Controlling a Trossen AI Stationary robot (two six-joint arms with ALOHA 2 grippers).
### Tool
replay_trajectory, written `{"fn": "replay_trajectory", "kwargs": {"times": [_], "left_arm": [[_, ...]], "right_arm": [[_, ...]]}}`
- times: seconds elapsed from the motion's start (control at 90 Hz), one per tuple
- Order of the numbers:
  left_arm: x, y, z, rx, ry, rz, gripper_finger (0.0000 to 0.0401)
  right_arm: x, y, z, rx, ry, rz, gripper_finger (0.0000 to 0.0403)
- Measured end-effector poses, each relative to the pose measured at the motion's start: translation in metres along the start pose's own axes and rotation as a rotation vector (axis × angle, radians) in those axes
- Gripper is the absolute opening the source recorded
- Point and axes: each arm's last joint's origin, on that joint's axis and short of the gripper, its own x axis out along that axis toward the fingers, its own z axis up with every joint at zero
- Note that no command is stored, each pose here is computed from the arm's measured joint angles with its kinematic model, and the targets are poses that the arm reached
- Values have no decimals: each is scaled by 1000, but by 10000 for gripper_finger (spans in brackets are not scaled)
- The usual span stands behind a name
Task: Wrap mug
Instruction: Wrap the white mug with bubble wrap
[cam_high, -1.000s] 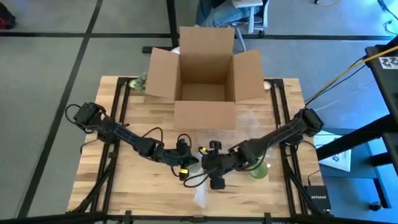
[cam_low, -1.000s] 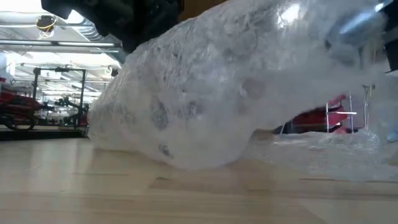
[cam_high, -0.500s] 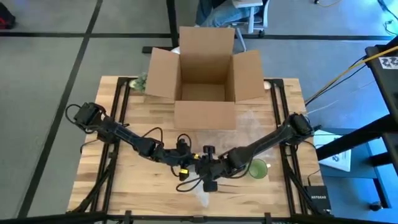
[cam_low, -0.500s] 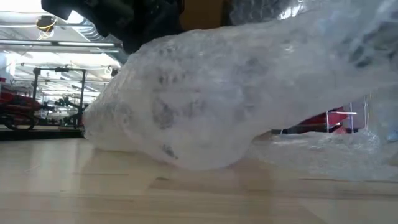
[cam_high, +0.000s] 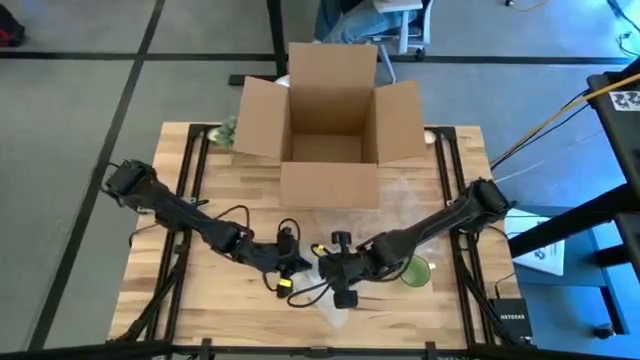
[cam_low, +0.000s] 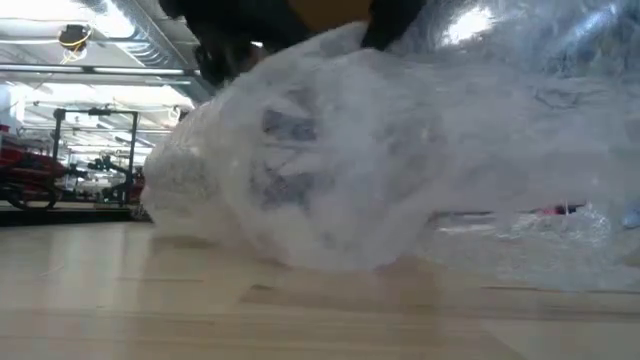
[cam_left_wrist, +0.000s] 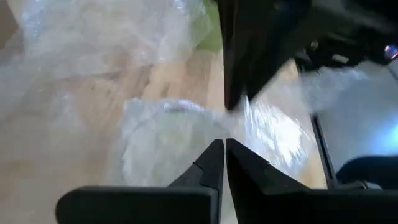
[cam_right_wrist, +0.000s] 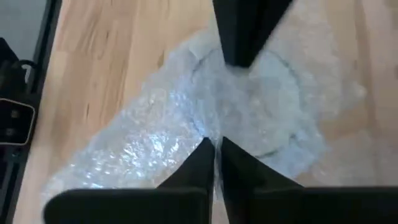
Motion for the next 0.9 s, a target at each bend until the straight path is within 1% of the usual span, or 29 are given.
{"fn": "replay_trajectory", "kwargs": {"times": [0.056,0.133,0.211,0.311,0.433,0.511,0.644,0.789,0.9], "left_arm": [[-10,-1,3,-9,-6,18,0],[-18,0,5,-19,-11,38,0],[-20,-1,4,-12,-4,43,0],[-18,-1,3,-10,3,48,0],[-6,-2,-5,5,25,60,0],[4,-5,-7,26,-6,41,0],[22,-6,-13,53,-24,36,0],[39,4,-22,48,7,73,0],[53,14,-24,31,13,104,0]], "right_arm": [[0,-2,0,-1,3,-13,8],[0,-8,2,18,-10,-77,7],[1,-15,4,55,-31,-138,2],[2,-19,5,94,-48,-187,2],[3,-20,3,109,-37,-216,1],[8,-18,2,116,-31,-235,1],[22,-16,-2,111,3,-229,1],[31,-15,-4,109,22,-232,1],[32,-13,-4,111,32,-185,1]]}}
